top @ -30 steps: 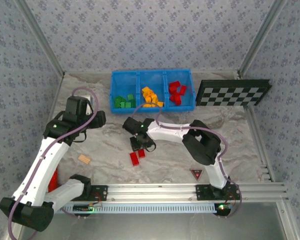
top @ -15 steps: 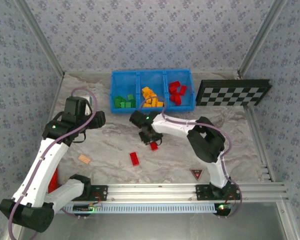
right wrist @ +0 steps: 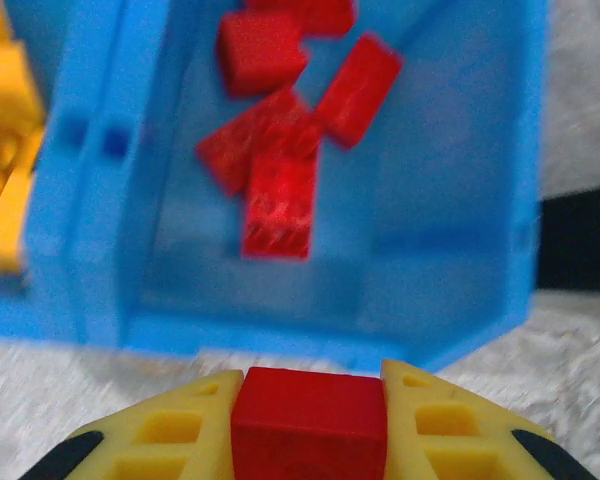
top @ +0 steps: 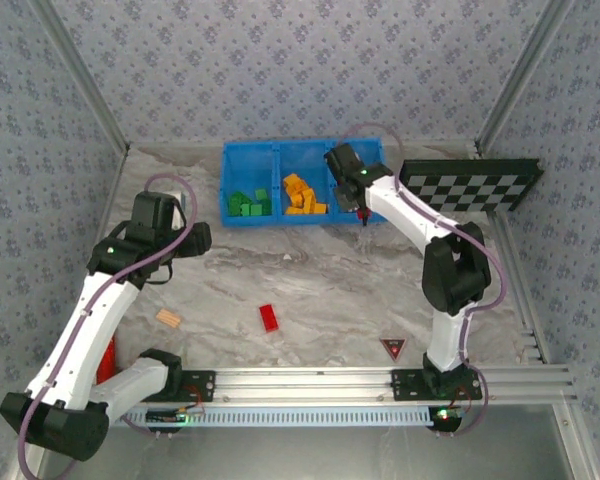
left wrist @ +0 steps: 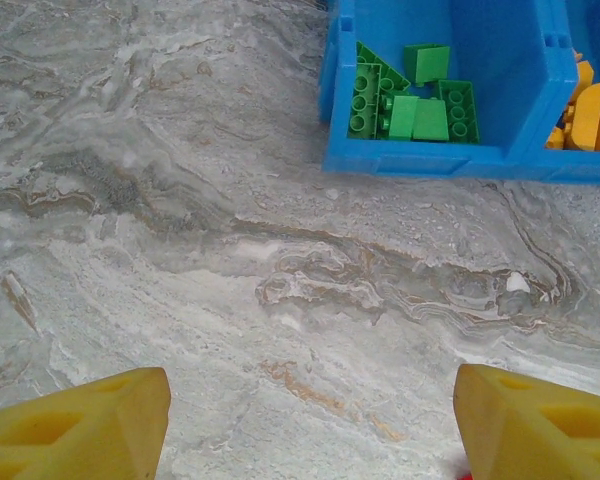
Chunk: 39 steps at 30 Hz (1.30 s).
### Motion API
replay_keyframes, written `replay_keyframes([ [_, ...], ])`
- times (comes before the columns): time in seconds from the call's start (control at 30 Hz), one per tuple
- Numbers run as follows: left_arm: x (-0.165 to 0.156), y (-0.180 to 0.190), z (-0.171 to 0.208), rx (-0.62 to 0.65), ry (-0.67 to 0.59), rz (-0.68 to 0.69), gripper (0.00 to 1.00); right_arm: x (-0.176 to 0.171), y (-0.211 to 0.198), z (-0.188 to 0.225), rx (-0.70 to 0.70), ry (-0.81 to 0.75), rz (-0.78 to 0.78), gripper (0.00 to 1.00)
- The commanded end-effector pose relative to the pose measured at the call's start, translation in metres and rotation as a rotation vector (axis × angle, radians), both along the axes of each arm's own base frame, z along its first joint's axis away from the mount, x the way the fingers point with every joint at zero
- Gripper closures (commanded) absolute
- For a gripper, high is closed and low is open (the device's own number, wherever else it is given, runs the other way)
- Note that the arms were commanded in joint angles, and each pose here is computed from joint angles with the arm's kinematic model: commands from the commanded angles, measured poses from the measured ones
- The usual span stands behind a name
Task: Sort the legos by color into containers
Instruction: Place the lego in the container.
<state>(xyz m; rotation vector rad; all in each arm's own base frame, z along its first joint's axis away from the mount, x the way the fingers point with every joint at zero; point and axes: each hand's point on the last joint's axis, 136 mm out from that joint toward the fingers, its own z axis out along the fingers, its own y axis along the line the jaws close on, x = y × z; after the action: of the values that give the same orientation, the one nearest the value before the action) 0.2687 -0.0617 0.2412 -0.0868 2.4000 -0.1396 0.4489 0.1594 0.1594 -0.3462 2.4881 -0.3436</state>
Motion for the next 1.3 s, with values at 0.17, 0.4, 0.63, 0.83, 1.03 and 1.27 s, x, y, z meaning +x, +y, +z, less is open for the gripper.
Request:
replay_keyframes([
  [0.17, 0.006, 0.002, 0.020, 0.011, -0.024, 0.003, 0.25, 0.073, -0.018, -0.013, -0.045, -0.111, -0.036, 0.79],
  [0.4, 0.003, 0.001, 0.022, 0.003, -0.020, 0.000, 0.24, 0.090, -0.030, -0.029, -0.020, -0.098, -0.075, 0.74],
  [0.63, 0.001, 0.001, 0.025, -0.016, -0.035, 0.003, 0.24, 0.088, -0.025, -0.043, -0.027, -0.061, -0.060, 0.66],
  [0.83, -0.001, 0.000, 0.025, -0.023, -0.045, -0.001, 0.24, 0.083, -0.023, -0.032, 0.004, -0.060, -0.055, 0.59],
  [1.03, -0.002, 0.001, 0.033, -0.023, -0.071, -0.005, 0.24, 0.076, -0.021, -0.004, 0.043, -0.094, -0.052, 0.52],
  [1.27, -0.006, 0.001, 0.039, -0.037, -0.102, -0.012, 0.23, 0.039, -0.007, 0.030, 0.091, -0.085, -0.013, 0.48],
])
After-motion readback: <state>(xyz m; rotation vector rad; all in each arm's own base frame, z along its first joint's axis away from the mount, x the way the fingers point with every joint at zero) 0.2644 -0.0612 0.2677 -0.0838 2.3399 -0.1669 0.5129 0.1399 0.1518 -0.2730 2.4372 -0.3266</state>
